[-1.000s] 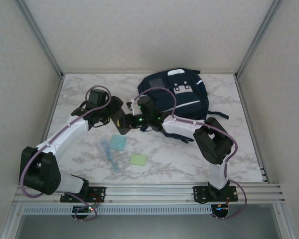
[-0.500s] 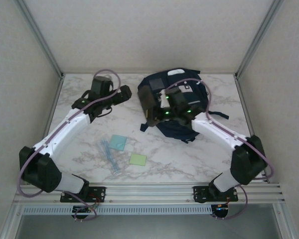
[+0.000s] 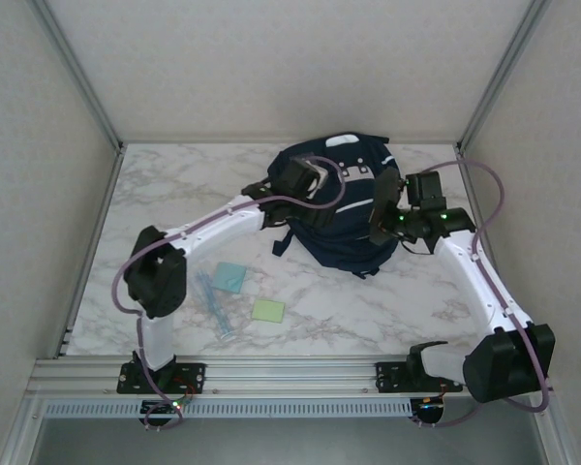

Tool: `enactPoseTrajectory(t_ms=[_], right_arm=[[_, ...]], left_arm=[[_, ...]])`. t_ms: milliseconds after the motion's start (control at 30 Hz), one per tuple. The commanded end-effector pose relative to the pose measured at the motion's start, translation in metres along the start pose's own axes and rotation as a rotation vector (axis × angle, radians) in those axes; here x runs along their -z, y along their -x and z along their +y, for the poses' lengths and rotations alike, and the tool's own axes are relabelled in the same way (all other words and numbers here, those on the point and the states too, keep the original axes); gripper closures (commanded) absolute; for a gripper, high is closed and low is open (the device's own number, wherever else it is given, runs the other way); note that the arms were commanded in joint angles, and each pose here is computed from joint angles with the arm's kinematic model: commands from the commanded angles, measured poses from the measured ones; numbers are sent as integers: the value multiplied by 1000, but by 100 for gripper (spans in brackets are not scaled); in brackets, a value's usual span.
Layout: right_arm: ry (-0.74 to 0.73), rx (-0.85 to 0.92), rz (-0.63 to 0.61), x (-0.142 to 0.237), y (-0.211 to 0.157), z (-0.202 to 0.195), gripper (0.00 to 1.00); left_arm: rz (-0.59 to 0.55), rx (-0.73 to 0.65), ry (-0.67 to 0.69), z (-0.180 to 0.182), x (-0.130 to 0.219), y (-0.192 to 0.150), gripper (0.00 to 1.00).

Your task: Pack books, pencil case, and school supplies into a backpack

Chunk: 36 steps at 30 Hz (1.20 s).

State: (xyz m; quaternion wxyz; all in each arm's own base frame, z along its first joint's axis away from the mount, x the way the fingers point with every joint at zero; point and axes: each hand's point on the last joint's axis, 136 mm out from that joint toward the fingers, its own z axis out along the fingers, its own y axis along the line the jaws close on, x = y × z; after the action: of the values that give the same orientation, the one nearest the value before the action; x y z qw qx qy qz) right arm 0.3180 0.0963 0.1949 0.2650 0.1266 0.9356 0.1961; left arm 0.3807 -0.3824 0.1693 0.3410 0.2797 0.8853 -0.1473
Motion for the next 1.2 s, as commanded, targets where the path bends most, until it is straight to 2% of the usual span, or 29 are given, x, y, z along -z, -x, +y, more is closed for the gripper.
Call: enactPoseTrajectory(t_ms=[0, 133, 333, 633, 667, 700, 733, 767, 833, 1033, 1167], right_arm=[[-16, -35, 0, 4, -6, -21, 91], [15, -121, -9, 5, -5, -37, 92], [31, -173, -11, 13, -7, -52, 92], [70, -201, -8, 14, -4, -53, 93], [74, -205, -6, 13, -4, -52, 94], [84, -207, -7, 14, -2, -50, 94], [91, -207, -7, 14, -2, -48, 94], [95, -203, -7, 15, 0, -47, 94], [97, -192, -16, 18, 3, -45, 95], [109, -174, -5, 27, 6, -38, 96], [115, -178, -8, 31, 5, -36, 95]], left_arm=[[34, -202, 0, -23, -14, -3, 0], [80, -293, -64, -49, -39, -11, 0], [194, -384, -85, -67, -79, -33, 0], [254, -413, -36, -58, -120, -52, 2], [263, -403, -32, -56, -123, -54, 8], [265, -384, -22, -52, -126, -53, 24], [261, -360, -8, -46, -128, -50, 48], [258, -341, -11, -44, -128, -48, 63], [239, -293, -10, -38, -125, -37, 100], [120, -116, -34, -26, -82, 19, 100], [31, 36, -120, -13, -41, 65, 100]])
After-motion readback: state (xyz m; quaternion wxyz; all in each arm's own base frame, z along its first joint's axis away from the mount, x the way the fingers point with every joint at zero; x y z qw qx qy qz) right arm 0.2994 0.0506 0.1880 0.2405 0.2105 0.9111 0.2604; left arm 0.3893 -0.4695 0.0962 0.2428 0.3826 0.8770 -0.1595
